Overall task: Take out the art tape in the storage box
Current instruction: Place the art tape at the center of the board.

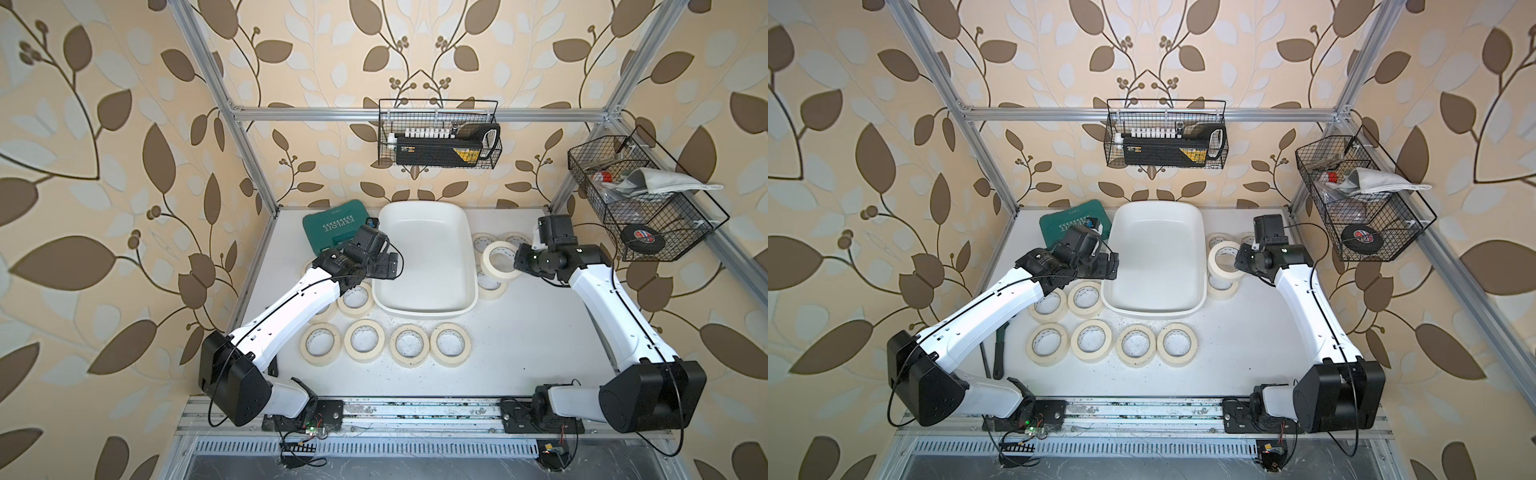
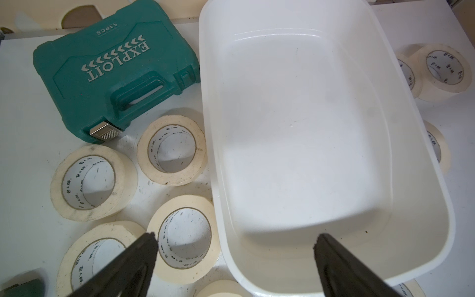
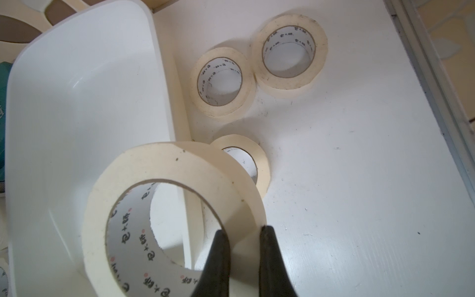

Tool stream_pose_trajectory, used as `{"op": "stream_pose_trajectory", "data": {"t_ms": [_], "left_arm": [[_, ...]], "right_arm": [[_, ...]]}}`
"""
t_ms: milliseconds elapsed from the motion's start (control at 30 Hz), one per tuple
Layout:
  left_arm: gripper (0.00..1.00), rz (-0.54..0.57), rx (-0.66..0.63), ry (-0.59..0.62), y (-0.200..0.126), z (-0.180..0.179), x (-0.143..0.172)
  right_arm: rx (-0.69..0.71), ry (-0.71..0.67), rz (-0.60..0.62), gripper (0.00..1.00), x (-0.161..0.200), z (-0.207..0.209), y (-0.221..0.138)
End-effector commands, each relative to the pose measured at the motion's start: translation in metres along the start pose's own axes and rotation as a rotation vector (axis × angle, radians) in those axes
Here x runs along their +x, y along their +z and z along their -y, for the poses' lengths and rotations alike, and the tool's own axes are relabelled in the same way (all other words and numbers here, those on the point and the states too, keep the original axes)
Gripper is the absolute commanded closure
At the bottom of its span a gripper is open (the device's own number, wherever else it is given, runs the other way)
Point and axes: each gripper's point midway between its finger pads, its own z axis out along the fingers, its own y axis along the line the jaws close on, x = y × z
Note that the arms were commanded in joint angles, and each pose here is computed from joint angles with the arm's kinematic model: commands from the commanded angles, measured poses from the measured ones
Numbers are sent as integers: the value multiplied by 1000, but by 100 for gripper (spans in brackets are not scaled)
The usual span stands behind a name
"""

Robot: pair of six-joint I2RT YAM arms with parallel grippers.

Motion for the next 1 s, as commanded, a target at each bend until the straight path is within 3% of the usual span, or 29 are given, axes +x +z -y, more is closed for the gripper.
{"op": "stream_pose_trajectory", "data": {"t_ms": [0,167,333,967], "left_arm": [[1,12,-14,-37,-2,-7,-5],[1,2,-13,-44,0,-7,-3],[1,-10,-17,-51,3,-9,0],[1,-27,-13,-65,5,-10,4]], "right_arm": [[39,65,64,100,-5,21,-2],[221,247,130,100,4,85,9],[262,405,143,100,13,122,29],[264,358,-40,100,27,127,111]]}}
